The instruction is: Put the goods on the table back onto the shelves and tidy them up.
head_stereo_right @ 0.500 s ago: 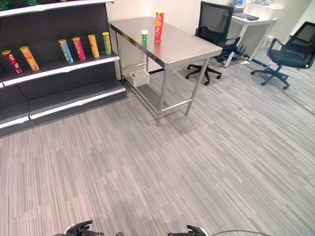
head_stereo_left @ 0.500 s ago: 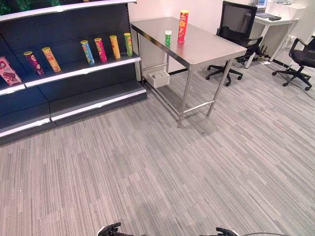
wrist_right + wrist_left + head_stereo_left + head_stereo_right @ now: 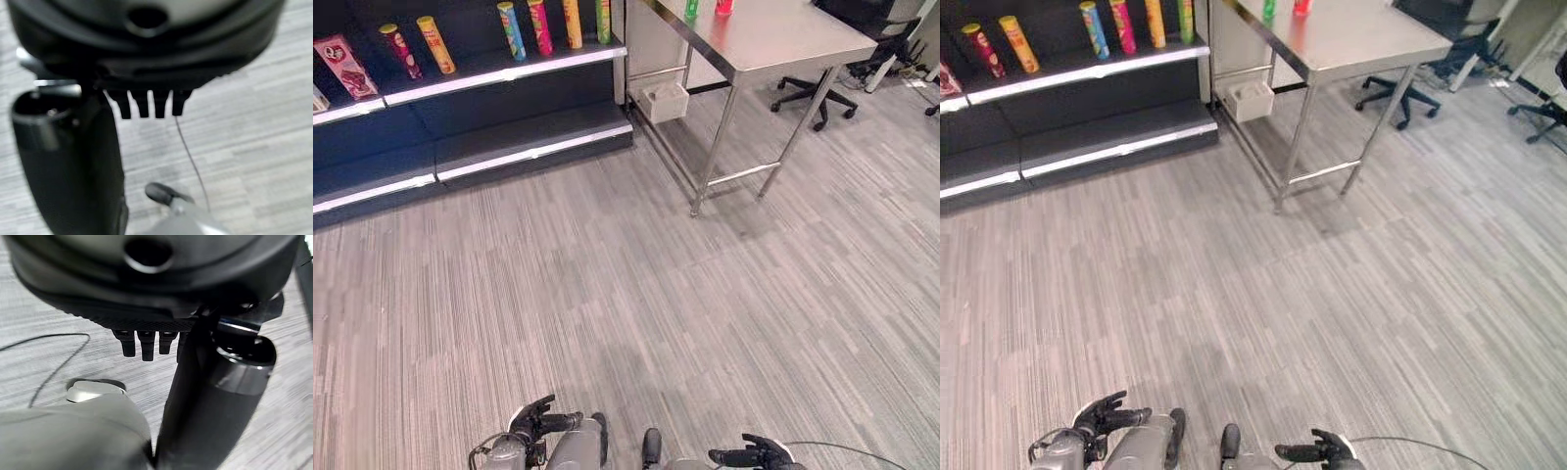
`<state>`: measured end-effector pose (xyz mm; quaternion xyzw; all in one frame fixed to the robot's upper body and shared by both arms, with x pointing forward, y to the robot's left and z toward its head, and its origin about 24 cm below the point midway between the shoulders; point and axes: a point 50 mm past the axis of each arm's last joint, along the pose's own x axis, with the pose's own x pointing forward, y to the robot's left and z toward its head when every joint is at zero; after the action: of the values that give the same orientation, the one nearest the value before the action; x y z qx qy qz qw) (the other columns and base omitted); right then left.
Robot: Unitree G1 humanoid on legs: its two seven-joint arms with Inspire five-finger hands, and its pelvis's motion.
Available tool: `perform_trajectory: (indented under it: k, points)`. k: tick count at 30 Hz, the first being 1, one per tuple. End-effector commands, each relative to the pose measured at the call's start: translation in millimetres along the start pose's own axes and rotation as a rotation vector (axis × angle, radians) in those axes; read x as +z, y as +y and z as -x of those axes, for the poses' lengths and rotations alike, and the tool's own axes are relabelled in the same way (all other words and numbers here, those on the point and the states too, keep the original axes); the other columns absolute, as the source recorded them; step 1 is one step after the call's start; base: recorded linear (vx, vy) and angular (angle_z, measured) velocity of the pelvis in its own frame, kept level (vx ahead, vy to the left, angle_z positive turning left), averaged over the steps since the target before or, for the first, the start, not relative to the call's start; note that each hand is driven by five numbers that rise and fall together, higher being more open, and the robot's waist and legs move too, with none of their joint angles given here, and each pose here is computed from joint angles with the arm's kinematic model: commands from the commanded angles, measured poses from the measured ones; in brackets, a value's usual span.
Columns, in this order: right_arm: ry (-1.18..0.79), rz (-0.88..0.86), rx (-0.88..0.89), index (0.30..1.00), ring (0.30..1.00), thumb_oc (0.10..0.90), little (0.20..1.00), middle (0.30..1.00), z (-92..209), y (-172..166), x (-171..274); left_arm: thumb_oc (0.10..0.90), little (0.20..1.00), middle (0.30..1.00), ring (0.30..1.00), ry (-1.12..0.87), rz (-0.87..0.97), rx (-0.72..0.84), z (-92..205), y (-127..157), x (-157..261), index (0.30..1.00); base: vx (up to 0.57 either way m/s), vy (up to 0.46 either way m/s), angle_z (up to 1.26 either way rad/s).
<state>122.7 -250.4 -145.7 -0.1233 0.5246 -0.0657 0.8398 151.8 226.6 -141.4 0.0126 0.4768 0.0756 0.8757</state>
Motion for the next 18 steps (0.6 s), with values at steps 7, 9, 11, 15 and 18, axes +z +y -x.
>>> perform_trajectory:
  k: [7,9,11,15,18]
  points:
    - [-0.133,0.085,-0.008,0.9,0.9,0.8,0.9,0.9,2,-8,23,0.8,0.9,0.9,0.9,0.152,-0.064,0.033,13,15,-50,0.9,0.52,0.12,-0.25]
    - [-0.125,0.103,0.019,0.9,0.9,0.8,0.9,0.9,2,0,21,0.8,0.9,0.9,0.9,0.157,-0.062,0.049,14,20,-52,0.9,0.52,0.237,-1.66]
    - [-0.118,0.113,0.032,0.9,0.9,0.8,0.9,0.9,2,3,20,0.8,0.9,0.9,0.9,0.148,-0.049,0.061,15,24,-51,0.9,0.37,0.194,-0.69]
    - [-0.106,0.102,0.032,0.9,0.9,0.8,0.9,0.9,1,1,19,0.8,0.9,0.9,0.9,0.131,-0.044,0.069,14,28,-46,0.9,0.25,0.2,-0.04]
    - [-0.114,0.047,0.008,0.9,0.9,0.8,0.9,0.9,1,-4,22,0.8,0.9,0.9,0.9,0.112,-0.066,0.072,12,30,-38,0.9,0.2,0.215,0.04]
